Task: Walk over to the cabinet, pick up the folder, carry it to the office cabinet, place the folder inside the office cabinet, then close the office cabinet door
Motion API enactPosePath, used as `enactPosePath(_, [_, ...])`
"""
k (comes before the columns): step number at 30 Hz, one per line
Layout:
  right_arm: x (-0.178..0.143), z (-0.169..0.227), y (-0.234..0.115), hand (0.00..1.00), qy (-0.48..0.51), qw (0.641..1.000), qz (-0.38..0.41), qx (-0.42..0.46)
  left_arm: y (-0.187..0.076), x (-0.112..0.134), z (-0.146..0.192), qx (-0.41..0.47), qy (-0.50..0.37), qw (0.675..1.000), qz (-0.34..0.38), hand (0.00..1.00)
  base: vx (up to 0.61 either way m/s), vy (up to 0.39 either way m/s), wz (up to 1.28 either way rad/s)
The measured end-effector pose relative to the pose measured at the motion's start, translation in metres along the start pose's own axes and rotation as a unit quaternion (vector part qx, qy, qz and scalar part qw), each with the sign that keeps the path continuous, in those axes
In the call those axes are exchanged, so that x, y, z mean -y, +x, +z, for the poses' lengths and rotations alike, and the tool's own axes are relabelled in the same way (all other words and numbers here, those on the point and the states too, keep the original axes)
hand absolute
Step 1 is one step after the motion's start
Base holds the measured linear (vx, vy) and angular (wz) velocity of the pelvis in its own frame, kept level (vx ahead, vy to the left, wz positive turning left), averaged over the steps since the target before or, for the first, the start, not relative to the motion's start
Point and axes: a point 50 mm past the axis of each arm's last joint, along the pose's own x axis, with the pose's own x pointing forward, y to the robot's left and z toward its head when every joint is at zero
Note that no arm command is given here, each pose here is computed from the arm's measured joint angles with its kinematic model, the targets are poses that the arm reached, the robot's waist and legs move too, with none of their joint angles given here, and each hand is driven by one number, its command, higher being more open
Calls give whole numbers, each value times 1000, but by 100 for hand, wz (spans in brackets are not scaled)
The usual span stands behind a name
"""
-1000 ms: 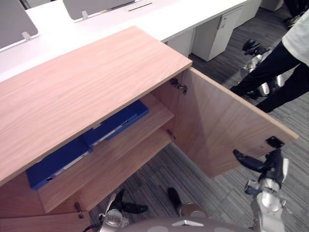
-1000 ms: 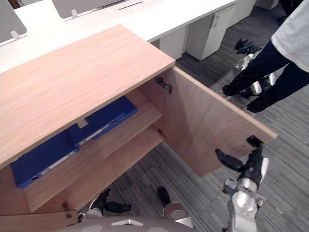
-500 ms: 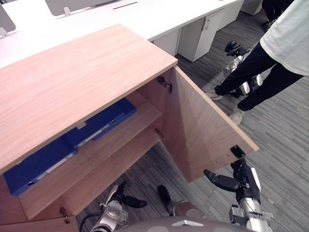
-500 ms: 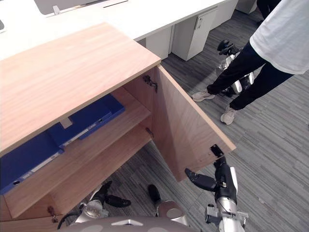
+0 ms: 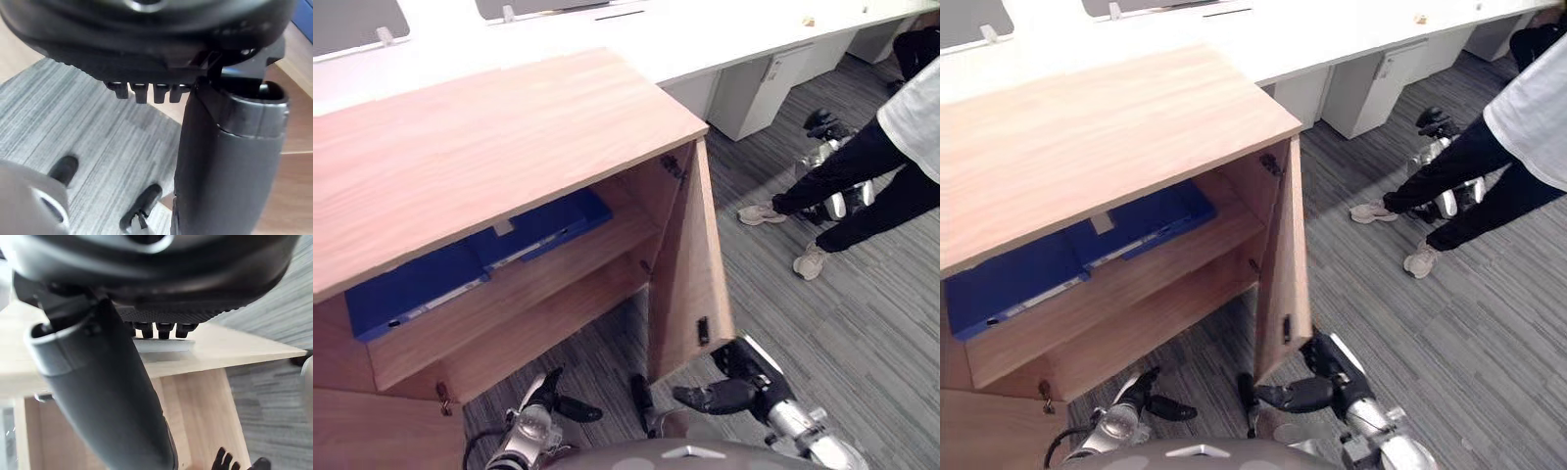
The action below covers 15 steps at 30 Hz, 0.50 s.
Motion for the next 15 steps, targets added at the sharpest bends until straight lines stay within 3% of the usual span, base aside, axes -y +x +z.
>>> enactPosePath(7, [-2,37,32,100,-13,996,13,92,0,0,-3,-7,-4,1000,0,100,39,1,33])
enactPosePath(15, [2,25,64,100,-30,996,-44,74,-1,6,-3,-10,-19,1000,2,100,38,35,35])
